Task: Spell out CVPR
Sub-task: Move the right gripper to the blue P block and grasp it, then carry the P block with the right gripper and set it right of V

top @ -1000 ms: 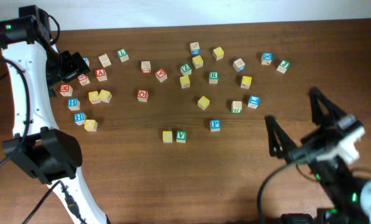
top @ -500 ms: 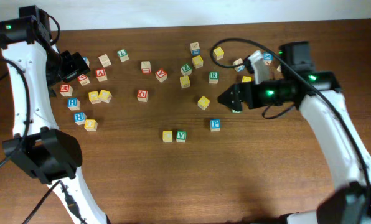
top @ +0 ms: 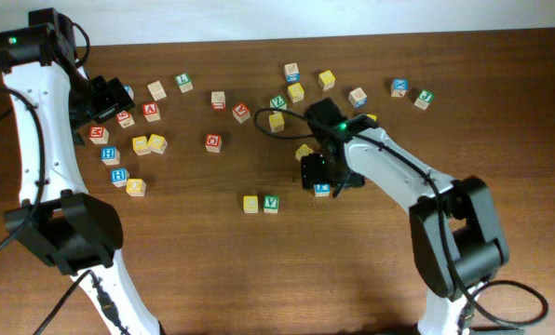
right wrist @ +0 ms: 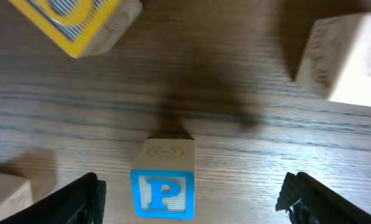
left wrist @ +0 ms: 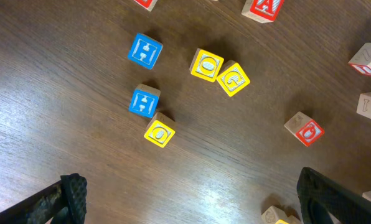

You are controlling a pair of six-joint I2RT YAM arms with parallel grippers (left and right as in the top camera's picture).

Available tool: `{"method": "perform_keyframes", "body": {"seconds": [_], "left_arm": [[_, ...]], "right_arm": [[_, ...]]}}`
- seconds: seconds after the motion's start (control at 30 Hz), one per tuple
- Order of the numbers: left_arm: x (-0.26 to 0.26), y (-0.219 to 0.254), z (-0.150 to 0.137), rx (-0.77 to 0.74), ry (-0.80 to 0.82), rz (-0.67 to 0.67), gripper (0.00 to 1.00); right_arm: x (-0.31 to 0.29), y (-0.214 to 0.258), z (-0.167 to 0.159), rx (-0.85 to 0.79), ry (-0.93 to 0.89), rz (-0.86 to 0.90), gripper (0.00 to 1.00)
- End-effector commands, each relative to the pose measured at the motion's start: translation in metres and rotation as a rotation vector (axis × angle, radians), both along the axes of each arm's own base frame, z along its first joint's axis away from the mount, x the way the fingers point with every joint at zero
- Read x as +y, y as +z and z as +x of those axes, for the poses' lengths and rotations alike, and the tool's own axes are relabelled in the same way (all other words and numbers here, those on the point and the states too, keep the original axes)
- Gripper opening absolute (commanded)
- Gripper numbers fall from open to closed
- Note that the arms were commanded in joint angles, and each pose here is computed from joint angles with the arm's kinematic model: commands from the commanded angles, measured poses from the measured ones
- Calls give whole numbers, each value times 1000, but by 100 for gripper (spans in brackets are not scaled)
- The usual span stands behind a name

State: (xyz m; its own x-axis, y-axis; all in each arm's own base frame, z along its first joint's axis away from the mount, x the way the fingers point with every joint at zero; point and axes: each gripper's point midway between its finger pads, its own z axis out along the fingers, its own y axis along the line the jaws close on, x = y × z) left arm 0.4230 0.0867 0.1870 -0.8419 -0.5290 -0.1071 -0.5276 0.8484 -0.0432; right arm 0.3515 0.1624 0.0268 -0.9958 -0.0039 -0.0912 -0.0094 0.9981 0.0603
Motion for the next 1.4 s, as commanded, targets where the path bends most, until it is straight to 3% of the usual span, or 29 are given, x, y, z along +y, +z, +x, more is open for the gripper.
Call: {"method": "perform_keyframes", "body": {"seconds": [0.0,0.07,0.17,0.23,0.37,0.57,0.7,1.03,1.37], "left_arm": [[1,-1,1,1,1,0,98],[1,-1,1,1,1,0,99],[1,-1,1,1,1,0,99],[1,-1,1,1,1,0,99],[1,-1,1,1,1,0,99],[1,-1,1,1,1,0,99],[1,-1,1,1,1,0,99],[1,-1,1,1,1,0,99],[1,-1,1,1,1,0,99]], "right_arm": [[5,-12,-3,29,1,4,70],[5,-18,-4,44,1,-2,56],[6,-18,-5,49,2,8,45],[11,-17,-7,63,5,34,44],[10,-18,-8,66,8,33,29],[15,-17,-22,131,11,65,29],[41,-10,-41,220,69,223,29],[77,-14,-33,72,105,142,28],[86,-15,-45,84,79,117,33]]}}
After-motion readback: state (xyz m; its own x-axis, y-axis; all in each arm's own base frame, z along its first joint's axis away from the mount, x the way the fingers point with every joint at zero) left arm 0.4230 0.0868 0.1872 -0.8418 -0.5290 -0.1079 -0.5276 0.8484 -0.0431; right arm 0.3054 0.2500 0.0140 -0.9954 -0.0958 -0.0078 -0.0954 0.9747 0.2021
